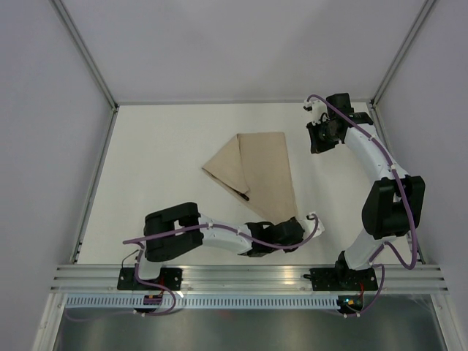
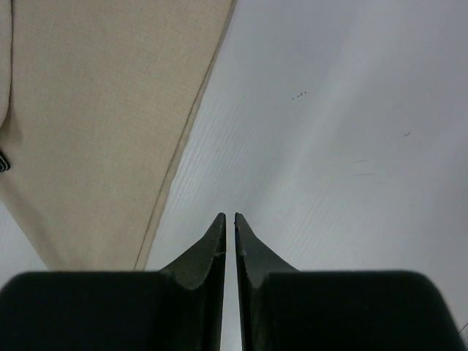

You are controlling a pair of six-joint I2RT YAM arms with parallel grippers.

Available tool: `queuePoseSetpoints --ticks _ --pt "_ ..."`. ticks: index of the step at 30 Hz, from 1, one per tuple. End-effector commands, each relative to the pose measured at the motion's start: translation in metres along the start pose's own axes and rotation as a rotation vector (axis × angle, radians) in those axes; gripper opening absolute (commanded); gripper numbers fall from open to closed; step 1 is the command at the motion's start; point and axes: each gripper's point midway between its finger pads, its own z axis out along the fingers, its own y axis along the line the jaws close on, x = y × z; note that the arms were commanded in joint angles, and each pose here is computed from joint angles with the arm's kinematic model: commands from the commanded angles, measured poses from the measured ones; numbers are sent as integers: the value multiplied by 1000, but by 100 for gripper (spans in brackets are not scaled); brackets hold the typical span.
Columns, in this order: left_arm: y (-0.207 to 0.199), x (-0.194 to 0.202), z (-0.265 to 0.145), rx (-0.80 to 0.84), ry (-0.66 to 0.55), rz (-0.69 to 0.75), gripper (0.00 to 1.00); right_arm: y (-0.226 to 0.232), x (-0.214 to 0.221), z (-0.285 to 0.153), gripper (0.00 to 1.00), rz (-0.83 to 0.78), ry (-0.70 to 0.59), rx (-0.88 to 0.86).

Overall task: Fold the napkin, place the utensils inside, and roll it up
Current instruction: Fold the napkin at the center of the board.

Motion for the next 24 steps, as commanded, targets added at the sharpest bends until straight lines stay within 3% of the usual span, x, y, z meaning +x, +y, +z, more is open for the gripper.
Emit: queuePoseSetpoints --ticks 1,15,24 --pt "36 -37 -10 -44 -124 -193 2 -4 -13 -5 14 -13 -42 9" --pt "169 -45 -50 -162 -278 -679 2 -7 -39 -17 14 -19 -91 12" --pt "247 -23 -74 -300 -304 -830 2 -6 -44 -18 14 -16 -93 2"
